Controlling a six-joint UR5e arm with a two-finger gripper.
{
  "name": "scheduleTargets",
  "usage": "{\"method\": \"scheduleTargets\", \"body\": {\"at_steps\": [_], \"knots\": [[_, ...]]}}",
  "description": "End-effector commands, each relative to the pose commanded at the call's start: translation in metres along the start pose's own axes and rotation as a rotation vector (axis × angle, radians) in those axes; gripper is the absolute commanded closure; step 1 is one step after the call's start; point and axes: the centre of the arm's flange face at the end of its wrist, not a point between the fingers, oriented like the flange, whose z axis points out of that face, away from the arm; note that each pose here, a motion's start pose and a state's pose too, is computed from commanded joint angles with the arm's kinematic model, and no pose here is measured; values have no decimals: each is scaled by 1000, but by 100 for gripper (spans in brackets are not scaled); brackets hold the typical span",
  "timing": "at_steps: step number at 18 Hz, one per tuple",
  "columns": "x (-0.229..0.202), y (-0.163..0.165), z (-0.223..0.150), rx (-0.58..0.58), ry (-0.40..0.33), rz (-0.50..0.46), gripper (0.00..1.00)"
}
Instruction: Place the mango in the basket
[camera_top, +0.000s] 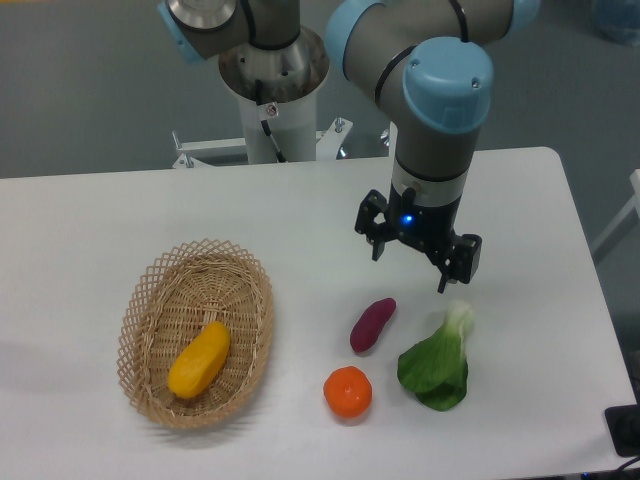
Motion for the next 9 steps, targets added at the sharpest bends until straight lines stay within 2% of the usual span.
{"method": "scheduleTargets", "body": {"at_steps": [9], "knots": [[4, 11, -11, 9, -9, -13, 0]]}}
